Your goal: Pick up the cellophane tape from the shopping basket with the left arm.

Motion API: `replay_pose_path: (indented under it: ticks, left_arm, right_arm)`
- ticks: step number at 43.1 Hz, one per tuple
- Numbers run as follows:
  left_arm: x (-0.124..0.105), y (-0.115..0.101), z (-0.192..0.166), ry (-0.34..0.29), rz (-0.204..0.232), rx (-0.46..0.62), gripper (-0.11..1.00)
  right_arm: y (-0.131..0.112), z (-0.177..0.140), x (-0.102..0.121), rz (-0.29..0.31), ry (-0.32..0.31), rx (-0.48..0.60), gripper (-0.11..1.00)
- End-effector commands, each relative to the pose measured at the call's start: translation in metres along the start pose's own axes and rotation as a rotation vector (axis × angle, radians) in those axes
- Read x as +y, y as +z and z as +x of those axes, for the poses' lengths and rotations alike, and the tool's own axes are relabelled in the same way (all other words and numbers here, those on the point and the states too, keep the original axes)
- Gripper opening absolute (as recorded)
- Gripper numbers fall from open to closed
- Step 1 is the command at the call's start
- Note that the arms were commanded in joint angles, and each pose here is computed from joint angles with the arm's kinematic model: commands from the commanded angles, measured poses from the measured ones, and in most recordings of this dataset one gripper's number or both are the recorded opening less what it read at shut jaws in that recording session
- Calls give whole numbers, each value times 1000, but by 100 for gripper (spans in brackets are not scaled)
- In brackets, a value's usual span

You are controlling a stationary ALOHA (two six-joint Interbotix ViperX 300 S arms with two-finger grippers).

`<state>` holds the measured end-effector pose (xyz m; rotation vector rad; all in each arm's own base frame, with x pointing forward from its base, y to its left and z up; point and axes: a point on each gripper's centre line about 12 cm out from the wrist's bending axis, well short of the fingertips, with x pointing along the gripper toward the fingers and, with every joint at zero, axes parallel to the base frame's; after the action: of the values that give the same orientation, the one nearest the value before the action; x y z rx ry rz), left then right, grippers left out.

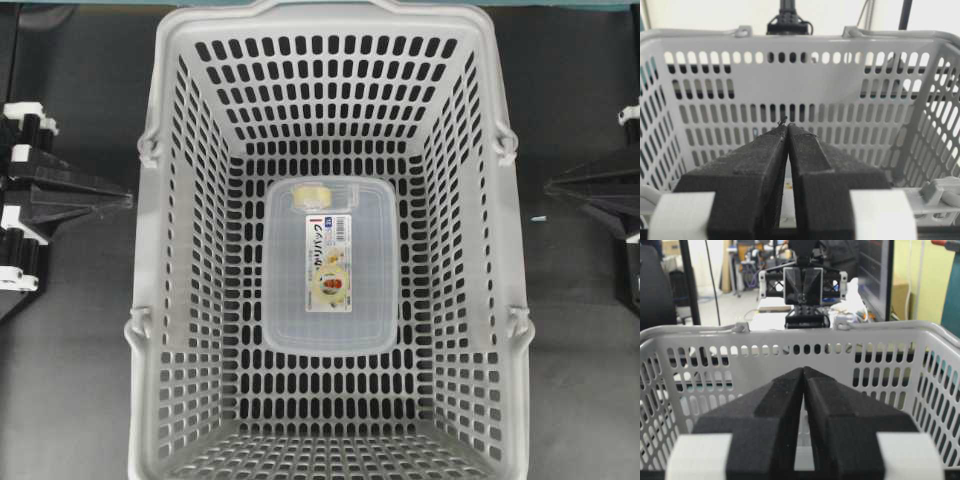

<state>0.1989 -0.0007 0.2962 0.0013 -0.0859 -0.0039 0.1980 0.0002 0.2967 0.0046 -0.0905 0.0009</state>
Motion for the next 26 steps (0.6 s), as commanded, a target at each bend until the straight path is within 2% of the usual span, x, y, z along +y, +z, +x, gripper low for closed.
replay_pose_path:
  ticks: [1, 4, 5, 7, 14, 26]
  left_arm:
    - [-1, 14, 8, -12, 22, 2, 6]
    - [-2, 20, 14, -14, 11, 35, 1]
    - [-2, 22, 16, -15, 8, 48, 0]
    - [-4, 26, 22, -19, 5, 75, 0]
    - [-6, 35, 42, -26, 7, 212, 0]
    - [-9, 47, 91, -28, 20, 450, 0]
  right_arm:
    - [2, 3, -1, 9, -4, -3, 1]
    - [1, 3, -1, 13, -5, 18, 5]
    - [1, 2, -1, 13, -5, 26, 2]
    - [0, 2, -1, 13, -5, 43, -2]
    - [0, 2, -1, 11, -4, 121, -1]
    - [-1, -1, -1, 8, -4, 196, -1]
